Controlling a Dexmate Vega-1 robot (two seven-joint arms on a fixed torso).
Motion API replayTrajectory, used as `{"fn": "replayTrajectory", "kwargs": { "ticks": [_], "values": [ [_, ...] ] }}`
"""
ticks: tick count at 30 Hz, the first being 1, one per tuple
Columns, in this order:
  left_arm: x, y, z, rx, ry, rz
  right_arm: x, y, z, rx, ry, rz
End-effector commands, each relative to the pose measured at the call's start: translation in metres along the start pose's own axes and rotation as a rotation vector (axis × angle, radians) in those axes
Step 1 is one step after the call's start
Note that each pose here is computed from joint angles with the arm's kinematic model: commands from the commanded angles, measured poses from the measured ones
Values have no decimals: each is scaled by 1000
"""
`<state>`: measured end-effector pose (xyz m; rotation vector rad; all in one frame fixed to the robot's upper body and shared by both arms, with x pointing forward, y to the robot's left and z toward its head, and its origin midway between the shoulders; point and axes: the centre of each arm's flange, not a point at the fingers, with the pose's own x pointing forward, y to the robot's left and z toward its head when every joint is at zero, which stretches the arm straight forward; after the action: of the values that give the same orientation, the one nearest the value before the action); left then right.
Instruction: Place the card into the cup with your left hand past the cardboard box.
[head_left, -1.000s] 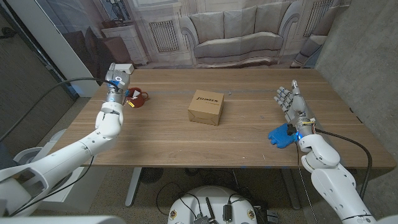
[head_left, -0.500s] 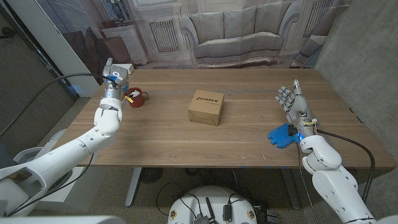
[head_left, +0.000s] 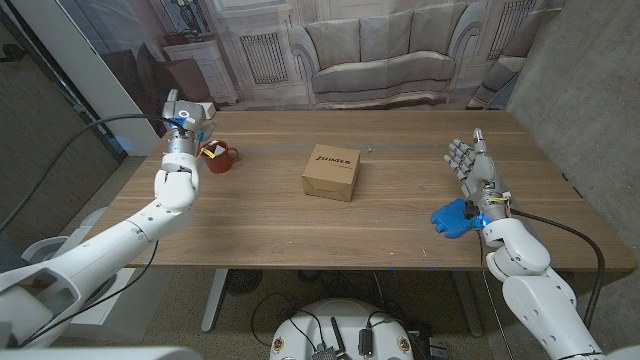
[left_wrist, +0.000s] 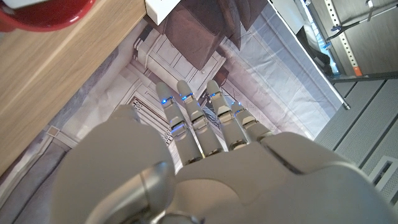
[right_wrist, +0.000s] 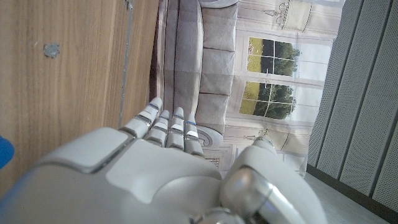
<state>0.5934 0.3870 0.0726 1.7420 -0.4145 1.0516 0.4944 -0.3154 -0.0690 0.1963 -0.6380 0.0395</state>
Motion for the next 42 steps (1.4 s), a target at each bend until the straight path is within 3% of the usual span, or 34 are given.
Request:
{"fn": "replayTrajectory", "kwargs": {
  "ticks": [1,17,29,38,42],
  "values": [
    [5,4,4,-87,86,-37,3,3,1,0,-5,-3],
    [6,15,1,-152,89,-31,1,5,11,-18,-17,-2],
    [5,16,0,-226,75,10,-4,3,27,-45,-39,-11],
    [6,20,-4,-309,80,0,-5,2,30,-51,-41,-13],
    [5,21,-2,-289,61,28,-5,2,31,-48,-40,-15]
  ]
}}
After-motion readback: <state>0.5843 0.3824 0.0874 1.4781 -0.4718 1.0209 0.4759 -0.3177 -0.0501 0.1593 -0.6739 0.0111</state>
